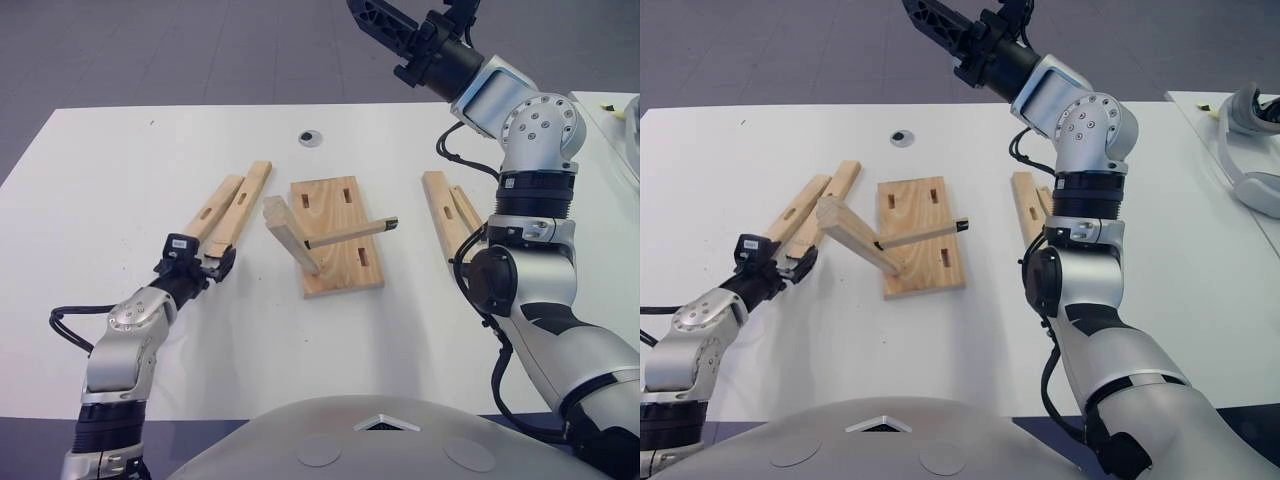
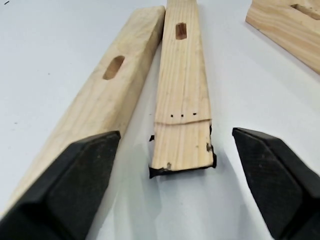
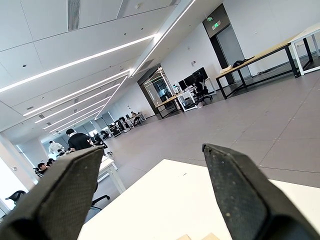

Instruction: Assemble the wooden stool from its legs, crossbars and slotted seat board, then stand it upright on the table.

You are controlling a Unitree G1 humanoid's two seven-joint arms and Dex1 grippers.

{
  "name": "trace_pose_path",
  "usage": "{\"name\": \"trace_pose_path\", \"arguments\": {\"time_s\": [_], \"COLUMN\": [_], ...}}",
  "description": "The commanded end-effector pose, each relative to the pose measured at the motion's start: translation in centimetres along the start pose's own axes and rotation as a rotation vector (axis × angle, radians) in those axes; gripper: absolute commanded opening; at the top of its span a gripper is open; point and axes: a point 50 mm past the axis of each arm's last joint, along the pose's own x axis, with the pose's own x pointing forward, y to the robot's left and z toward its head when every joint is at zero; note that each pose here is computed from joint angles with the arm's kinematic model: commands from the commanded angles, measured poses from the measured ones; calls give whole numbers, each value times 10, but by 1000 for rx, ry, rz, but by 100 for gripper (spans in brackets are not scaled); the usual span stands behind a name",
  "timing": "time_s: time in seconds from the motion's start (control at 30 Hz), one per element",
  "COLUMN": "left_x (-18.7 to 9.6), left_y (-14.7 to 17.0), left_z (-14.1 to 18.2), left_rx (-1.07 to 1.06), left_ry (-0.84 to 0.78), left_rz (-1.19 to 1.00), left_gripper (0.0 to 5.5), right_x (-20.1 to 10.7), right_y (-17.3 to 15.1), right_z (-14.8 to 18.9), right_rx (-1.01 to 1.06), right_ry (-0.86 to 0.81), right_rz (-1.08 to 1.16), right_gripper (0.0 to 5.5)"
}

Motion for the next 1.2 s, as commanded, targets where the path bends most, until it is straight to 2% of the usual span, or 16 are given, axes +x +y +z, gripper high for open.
{"name": "trace_pose_path", "arguments": {"time_s": [0.03,0.2,0.57,0.63,0.73,0.8,0.87,0.93,1.0,1.03,1.1,1.2], "left_x": [12,34,44,44,40,34,17,-9,-40,-52,-66,-62], "left_y": [3,1,8,8,7,12,25,42,41,36,17,-8], "left_z": [3,0,-13,-13,-10,17,73,150,218,239,259,247], "left_rx": [20,7,28,44,76,54,88,99,54,19,-73,-196], "left_ry": [-13,-6,23,26,21,-83,-270,-520,-759,-832,-893,-774], "left_rz": [-19,-90,-97,-115,-143,-151,-164,-149,-223,-293,-507,-760], "left_gripper": [412,412,236,212,206,206,206,205,205,205,205,205], "right_x": [0,1,-1,-1,0,-1,-1,0,4,7,12,15], "right_y": [0,-2,-6,-7,-7,-8,-8,-6,-1,4,25,55], "right_z": [2,1,0,-1,-1,0,3,6,11,13,21,27], "right_rx": [4,9,15,17,17,22,46,57,44,42,64,140], "right_ry": [0,-5,-17,-17,-19,-22,-28,-36,-50,-59,-81,-97], "right_rz": [-11,-22,-60,-63,-66,-68,-59,-38,0,40,209,472], "right_gripper": [369,369,369,369,369,369,369,369,369,369,412,465]}}
